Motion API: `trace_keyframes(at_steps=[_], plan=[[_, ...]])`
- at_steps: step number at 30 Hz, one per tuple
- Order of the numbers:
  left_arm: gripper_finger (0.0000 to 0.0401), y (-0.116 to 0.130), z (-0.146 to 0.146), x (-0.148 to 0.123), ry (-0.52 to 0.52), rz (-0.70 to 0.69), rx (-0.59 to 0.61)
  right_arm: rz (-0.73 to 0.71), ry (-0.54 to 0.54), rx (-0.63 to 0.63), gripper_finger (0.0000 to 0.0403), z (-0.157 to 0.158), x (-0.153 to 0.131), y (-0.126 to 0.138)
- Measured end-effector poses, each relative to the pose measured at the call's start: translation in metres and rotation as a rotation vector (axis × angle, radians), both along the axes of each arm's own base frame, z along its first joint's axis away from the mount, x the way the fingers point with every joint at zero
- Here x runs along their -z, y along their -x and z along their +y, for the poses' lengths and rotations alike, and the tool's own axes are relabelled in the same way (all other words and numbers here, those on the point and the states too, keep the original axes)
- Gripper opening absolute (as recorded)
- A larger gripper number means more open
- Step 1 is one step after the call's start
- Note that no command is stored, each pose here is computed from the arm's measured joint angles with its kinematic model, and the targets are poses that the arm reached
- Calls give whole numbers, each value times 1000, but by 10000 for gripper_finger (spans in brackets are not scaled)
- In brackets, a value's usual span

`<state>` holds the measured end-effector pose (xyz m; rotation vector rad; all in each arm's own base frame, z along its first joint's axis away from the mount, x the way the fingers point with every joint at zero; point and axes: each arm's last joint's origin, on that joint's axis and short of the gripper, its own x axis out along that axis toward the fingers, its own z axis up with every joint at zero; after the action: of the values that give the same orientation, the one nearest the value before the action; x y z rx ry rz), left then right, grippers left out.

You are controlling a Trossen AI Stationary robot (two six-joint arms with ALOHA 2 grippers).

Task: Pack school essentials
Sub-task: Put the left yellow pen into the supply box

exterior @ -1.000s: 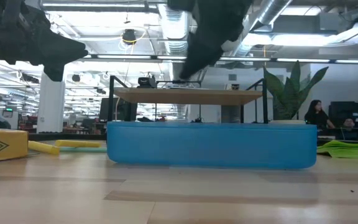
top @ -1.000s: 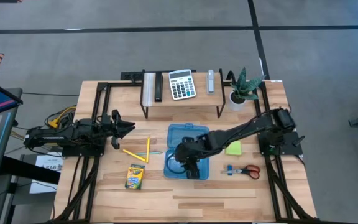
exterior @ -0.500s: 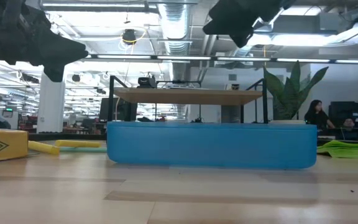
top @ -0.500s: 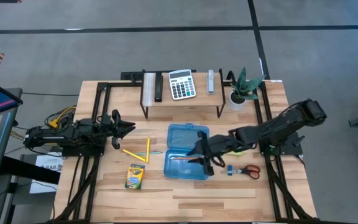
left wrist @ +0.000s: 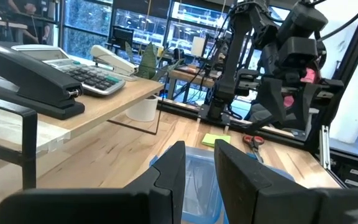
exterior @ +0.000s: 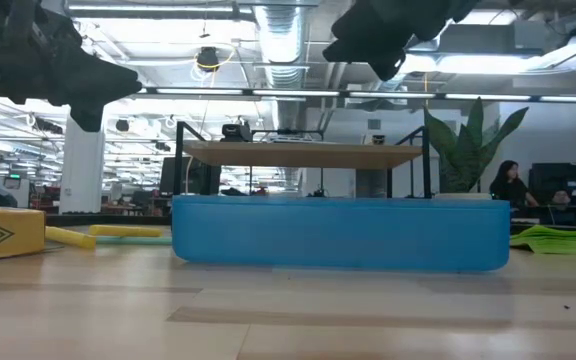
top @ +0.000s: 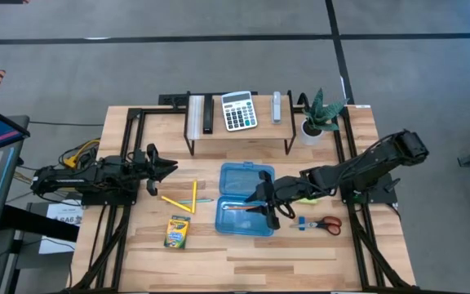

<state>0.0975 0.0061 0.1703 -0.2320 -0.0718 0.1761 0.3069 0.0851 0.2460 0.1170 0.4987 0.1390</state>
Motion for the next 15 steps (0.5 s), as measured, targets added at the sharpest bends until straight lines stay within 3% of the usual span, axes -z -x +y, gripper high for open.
trace_keyframes(at_steps=[15], plan=[[73, 0, 1, 0, -3, -3, -18, -15, -6, 1, 163, 0, -1, -1]])
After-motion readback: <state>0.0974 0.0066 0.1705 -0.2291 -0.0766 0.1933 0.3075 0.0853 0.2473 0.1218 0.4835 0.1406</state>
